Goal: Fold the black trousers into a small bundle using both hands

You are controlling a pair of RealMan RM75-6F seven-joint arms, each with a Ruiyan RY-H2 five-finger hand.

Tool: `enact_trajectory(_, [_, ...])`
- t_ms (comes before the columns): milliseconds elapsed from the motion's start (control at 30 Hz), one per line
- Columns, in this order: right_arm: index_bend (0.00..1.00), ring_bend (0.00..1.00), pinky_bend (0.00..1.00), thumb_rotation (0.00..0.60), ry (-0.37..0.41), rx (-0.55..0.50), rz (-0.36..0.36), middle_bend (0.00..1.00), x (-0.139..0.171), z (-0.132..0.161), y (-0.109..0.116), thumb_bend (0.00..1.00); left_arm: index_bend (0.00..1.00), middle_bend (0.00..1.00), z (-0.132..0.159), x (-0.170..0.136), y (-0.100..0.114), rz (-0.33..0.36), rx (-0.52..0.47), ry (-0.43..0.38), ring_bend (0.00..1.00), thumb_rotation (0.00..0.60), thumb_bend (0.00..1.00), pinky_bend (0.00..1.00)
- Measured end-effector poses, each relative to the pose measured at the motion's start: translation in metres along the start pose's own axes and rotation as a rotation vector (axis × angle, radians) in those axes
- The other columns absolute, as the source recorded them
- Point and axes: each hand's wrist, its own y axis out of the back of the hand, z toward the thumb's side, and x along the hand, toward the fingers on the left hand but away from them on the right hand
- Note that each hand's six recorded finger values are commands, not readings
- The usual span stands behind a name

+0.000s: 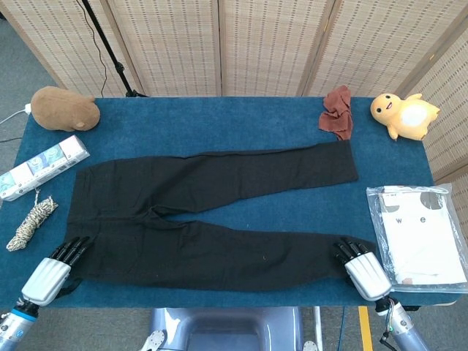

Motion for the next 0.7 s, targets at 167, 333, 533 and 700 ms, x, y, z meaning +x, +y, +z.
enact_trajectory(167, [0.59, 0.21, 0.36, 0.600, -0.001, -0.002, 0.003, 0.30, 0.0005, 0.0000, -0.0005, 0.51, 0.24, 0.16, 0.0008, 0.0037, 0.0003, 0.003, -0.006, 0.007, 0.13, 0.600, 0.45, 0.26])
enact_trajectory(333, [0.59, 0.21, 0.36, 0.600, 0.000, -0.005, 0.002, 0.30, 0.0006, 0.0000, 0.0000, 0.51, 0.36, 0.27, 0.0005, 0.0044, 0.0024, 0.015, -0.018, 0.016, 0.21, 0.600, 0.47, 0.33])
enact_trajectory(533, [0.59, 0.21, 0.36, 0.600, 0.000, -0.005, -0.002, 0.30, 0.0013, 0.0001, 0.0007, 0.51, 0.47, 0.36, 0.0006, 0.0039, 0.0042, 0.025, -0.027, 0.016, 0.28, 0.600, 0.48, 0.39])
enact_trajectory(700, [0.59, 0.21, 0.36, 0.600, 0.000, -0.006, -0.004, 0.30, 0.0014, -0.0001, 0.0014, 0.51, 0.47, 0.37, 0.0009, 0.0035, 0.0058, 0.031, -0.030, 0.011, 0.29, 0.600, 0.48, 0.40])
